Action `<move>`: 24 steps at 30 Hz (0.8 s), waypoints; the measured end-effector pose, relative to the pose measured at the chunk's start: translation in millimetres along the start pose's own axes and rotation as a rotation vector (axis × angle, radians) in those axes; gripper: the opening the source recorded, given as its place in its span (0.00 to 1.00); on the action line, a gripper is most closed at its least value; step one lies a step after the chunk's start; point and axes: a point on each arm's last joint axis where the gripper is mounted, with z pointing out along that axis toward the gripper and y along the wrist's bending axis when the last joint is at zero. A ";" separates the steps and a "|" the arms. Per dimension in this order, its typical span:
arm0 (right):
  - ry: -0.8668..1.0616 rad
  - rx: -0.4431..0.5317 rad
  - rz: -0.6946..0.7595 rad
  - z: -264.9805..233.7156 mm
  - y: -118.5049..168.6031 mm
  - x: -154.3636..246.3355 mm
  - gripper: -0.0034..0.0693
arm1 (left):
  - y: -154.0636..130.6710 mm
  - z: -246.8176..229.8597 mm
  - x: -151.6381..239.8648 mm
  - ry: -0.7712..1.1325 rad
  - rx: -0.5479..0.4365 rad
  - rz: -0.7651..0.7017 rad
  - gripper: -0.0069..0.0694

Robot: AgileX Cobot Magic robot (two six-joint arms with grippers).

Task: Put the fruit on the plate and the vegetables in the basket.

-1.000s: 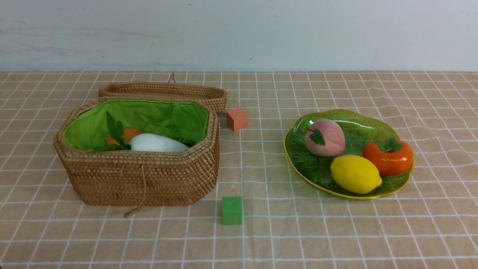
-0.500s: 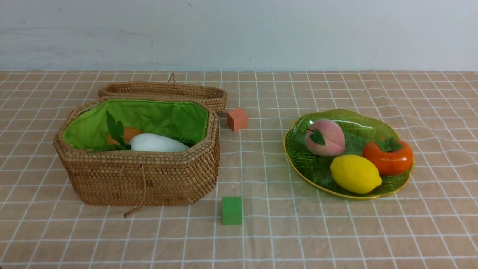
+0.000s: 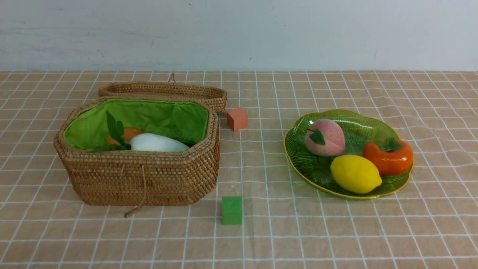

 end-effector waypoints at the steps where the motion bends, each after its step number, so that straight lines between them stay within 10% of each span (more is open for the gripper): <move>1: 0.000 0.000 0.000 0.0 0.0 0.0 0.04 | 0.2 0.2 -0.1 -0.008 -0.007 0.006 0.11; 11: 0.000 0.000 0.000 0.0 0.0 0.0 0.05 | -5.9 7.4 5.7 -0.175 -0.078 0.232 0.07; 24: 0.000 0.001 0.000 -0.1 0.0 0.0 0.05 | 13.3 23.8 57.8 0.053 -0.153 0.058 0.07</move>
